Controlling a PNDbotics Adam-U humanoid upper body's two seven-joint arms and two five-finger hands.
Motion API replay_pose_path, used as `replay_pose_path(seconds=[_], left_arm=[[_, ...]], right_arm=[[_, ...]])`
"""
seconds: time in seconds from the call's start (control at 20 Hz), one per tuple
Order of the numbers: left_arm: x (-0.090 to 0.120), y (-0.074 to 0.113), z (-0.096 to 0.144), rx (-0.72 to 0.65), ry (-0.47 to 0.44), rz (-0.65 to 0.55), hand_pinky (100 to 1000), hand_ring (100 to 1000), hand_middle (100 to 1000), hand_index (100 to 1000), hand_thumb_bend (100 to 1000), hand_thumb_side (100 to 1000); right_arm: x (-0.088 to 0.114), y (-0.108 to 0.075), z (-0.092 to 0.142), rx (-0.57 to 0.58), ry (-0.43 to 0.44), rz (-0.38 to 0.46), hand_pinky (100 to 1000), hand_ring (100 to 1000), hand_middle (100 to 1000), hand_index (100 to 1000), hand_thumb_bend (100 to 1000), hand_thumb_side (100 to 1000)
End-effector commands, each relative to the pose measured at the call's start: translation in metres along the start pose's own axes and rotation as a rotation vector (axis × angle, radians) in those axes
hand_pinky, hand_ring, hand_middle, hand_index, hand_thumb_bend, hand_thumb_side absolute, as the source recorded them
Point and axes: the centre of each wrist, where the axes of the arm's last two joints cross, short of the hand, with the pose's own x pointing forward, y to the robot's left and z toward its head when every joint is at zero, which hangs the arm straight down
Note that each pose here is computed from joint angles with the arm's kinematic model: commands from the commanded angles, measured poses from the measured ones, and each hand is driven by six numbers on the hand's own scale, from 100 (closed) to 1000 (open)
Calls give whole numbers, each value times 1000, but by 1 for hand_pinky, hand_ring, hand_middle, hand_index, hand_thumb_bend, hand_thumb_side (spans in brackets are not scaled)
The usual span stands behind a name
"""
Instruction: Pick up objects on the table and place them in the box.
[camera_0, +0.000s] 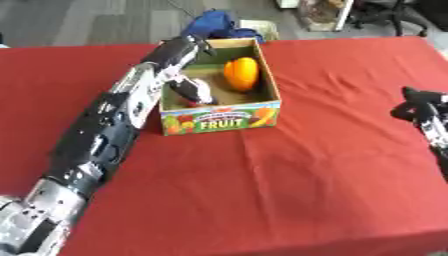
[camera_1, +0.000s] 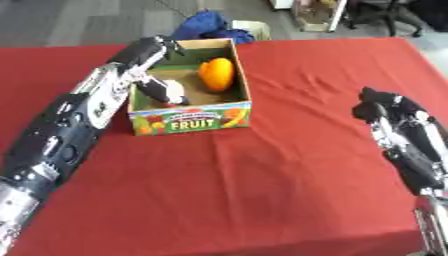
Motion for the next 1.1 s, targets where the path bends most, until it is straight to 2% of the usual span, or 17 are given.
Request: replay_pose_path(seconds=[0.05, 0.25, 0.35, 0.45, 0.5, 0.6, 0.85, 1.1], left_arm=[[-5, 34, 4, 123, -7, 75, 705, 678, 702, 770, 718, 359], [-9, 72, 25, 298, -30, 283, 657, 598, 609, 719, 601, 314], [-18, 87, 46, 365, -42, 426, 640, 578, 586, 705, 558, 303], [-26, 96, 72, 419, -48, 563, 623, 558, 565, 691, 526, 296], [-31, 97, 88, 444, -43, 636, 613, 547, 553, 684, 480, 283], [-32, 100, 113, 478, -52, 747, 612, 545, 550, 682, 466, 274], [-22, 91, 164, 524, -64, 874, 616, 547, 552, 684, 456, 289], [-24, 61, 192, 559, 45, 975, 608, 536, 539, 677, 434, 312]], right_arm=[[6, -4, -4, 2, -21, 16, 821, 1000, 581, 739, 100, 439], [5, -5, -2, -5, -16, 20, 821, 1000, 581, 738, 100, 441], [5, -6, -2, -9, -13, 23, 821, 1000, 581, 738, 100, 442], [5, -7, 0, -14, -9, 28, 821, 1000, 581, 738, 100, 443], [4, -8, 0, -18, -6, 30, 821, 1000, 581, 738, 100, 444], [5, -10, 1, -26, -6, 35, 821, 1000, 580, 738, 100, 444], [5, -12, 3, -40, -4, 40, 820, 1000, 580, 738, 100, 445], [4, -11, 4, -42, -2, 37, 821, 1000, 579, 738, 100, 444]])
